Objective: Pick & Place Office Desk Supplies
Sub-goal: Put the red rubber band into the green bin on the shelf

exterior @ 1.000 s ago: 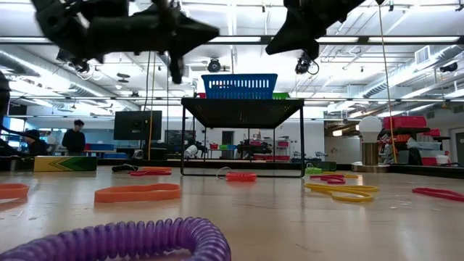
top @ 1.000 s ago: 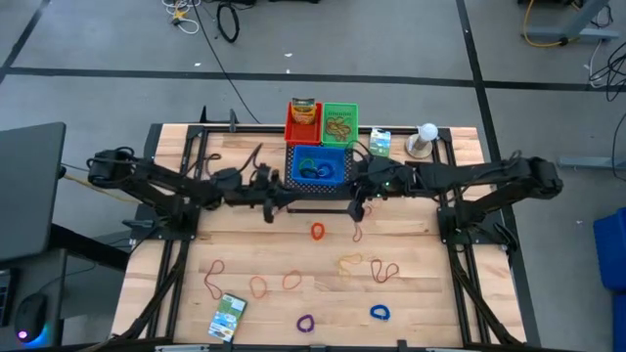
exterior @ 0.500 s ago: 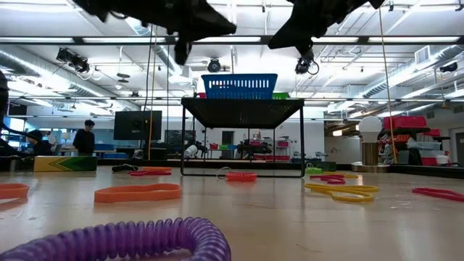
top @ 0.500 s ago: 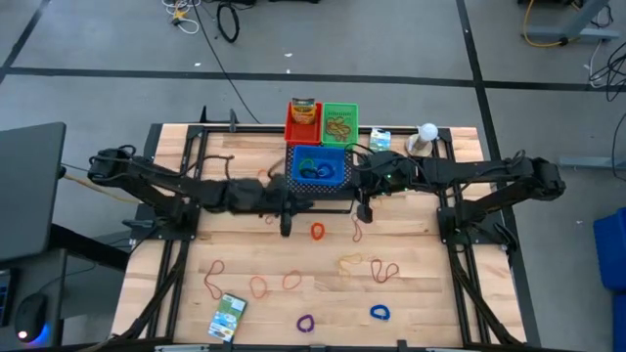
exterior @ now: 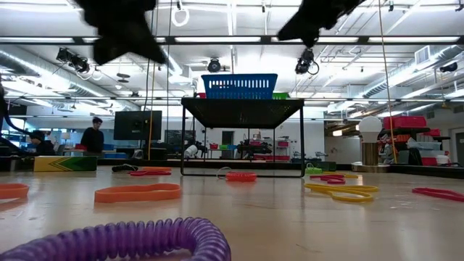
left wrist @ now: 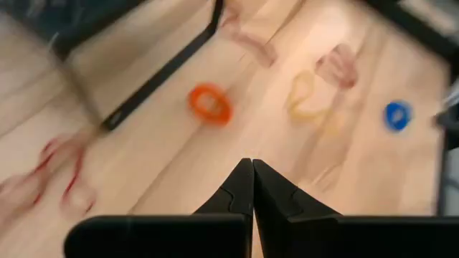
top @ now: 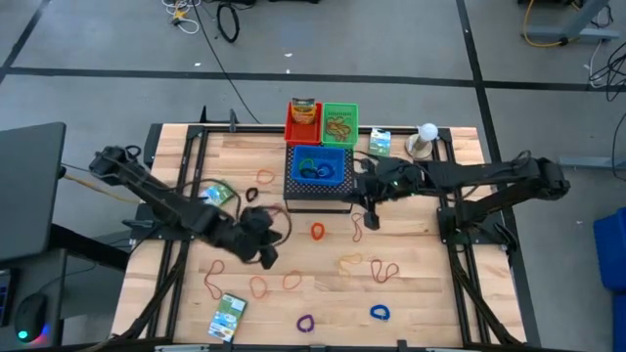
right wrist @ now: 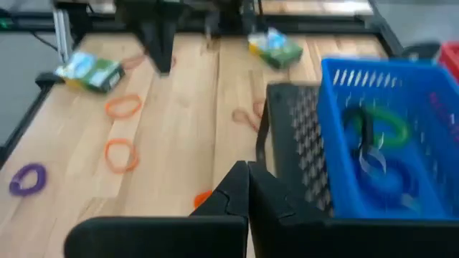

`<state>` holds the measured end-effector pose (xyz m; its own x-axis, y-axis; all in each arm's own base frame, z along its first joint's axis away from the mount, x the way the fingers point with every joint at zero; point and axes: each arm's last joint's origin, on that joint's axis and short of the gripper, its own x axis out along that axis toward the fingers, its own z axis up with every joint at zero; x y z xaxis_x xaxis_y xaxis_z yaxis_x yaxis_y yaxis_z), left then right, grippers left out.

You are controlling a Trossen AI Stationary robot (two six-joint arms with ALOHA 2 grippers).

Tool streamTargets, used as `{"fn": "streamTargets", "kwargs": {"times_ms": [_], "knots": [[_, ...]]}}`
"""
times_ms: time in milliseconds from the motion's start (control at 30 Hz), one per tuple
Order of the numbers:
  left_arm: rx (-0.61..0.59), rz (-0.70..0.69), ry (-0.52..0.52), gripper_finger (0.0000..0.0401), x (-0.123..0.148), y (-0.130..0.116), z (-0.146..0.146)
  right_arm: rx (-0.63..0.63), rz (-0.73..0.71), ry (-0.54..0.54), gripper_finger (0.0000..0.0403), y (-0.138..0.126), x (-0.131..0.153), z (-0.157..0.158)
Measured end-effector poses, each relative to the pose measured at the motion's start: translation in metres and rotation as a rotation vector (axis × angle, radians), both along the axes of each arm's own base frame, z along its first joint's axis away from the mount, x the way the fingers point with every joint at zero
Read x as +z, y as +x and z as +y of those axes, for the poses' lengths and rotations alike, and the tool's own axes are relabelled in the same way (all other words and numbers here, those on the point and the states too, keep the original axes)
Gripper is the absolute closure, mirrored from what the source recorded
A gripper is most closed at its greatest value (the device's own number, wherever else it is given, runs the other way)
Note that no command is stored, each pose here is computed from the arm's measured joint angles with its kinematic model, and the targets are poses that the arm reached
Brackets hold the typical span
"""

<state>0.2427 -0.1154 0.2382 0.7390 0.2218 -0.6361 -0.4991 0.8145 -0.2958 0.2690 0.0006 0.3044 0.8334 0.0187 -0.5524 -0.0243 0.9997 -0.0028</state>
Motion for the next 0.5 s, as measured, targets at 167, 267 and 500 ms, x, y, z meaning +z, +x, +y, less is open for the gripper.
{"fn": "streamTargets", "kwargs": {"times_ms": [167, 267, 500], "knots": [[-0.027, 0.067, 0.033, 0.0398, -0.007, -0.022, -0.02, -0.105, -0.004, -0.036, 0.0403, -0.007, 0.003, 0.026], [-0.09, 0.05, 0.019, 0.0398, -0.017, -0.033, -0.033, -0.176, 0.02, -0.041, 0.0403, -0.011, -0.002, 0.047], [-0.209, -0.014, -0.027, 0.0398, -0.046, -0.056, -0.053, -0.3, 0.108, 0.083, 0.0403, -0.025, -0.02, 0.094]]}}
